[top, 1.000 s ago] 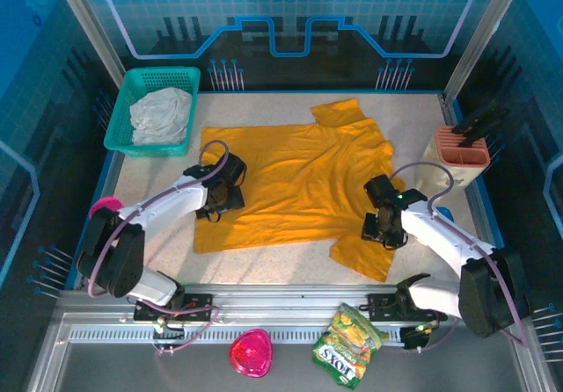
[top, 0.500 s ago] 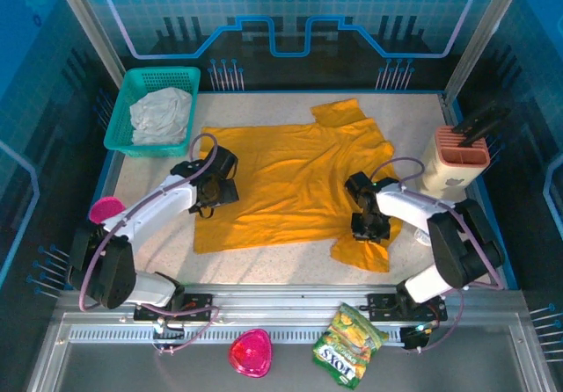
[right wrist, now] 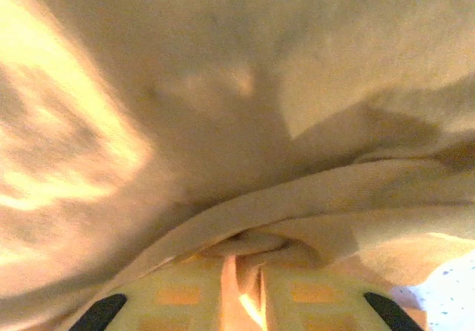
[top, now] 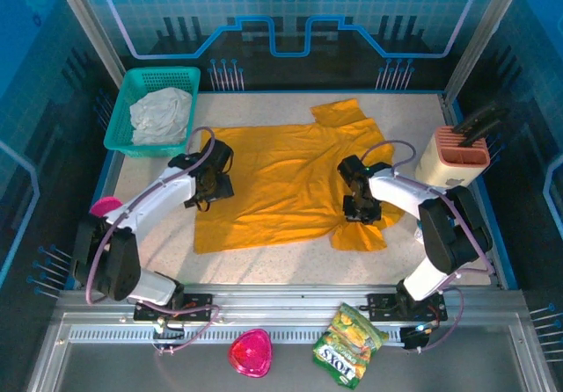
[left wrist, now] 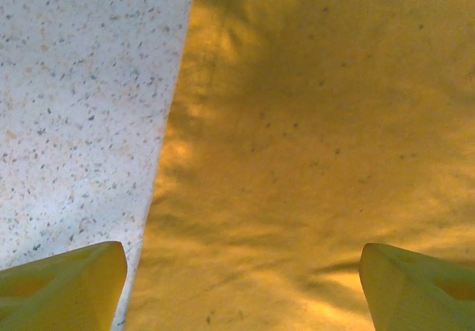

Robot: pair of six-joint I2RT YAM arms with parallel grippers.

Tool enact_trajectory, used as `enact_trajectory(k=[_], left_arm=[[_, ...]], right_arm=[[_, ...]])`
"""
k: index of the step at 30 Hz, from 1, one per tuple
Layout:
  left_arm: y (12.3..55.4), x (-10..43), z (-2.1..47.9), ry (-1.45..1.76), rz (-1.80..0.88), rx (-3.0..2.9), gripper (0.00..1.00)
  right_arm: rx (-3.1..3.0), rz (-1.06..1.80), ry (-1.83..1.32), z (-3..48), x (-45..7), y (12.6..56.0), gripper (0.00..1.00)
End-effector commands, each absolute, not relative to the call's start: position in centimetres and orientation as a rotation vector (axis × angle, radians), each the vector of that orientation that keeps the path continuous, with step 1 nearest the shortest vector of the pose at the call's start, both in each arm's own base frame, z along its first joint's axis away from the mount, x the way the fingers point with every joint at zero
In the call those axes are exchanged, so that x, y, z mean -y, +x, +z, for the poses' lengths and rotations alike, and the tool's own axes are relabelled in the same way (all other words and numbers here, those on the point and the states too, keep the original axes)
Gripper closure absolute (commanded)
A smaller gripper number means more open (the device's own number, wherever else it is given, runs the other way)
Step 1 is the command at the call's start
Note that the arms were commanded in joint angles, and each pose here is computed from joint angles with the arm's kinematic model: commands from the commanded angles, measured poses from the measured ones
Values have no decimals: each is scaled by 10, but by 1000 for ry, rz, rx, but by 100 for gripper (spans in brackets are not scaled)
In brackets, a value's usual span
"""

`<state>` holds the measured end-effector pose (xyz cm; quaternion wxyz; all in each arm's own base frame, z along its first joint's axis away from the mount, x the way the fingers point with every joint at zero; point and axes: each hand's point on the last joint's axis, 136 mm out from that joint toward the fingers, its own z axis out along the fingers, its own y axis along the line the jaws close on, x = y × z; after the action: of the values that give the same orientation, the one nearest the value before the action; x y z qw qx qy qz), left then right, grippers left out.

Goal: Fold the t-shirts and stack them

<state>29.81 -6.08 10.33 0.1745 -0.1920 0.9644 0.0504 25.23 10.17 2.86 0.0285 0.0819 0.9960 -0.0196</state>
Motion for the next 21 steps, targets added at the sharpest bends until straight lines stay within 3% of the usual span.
enact_trajectory(k=[1,4,8,13,21], left_arm=[[324,64,110,-492,175,-2709,17],[354,72,113,-464,184,-2691,18],[399,82,113,-441,203,-2683,21],[437,86,116,-464,182,-2660,22],[466,72,122,-542,136,-2609,22]], right_arm=[[-3063,1,183,49,-109,260,62],[-3020,7,140,77,-108,265,52],[-2933,28,106,115,-103,288,49],[-2859,150,146,129,-93,355,57],[-2828,313,167,83,-94,493,66]])
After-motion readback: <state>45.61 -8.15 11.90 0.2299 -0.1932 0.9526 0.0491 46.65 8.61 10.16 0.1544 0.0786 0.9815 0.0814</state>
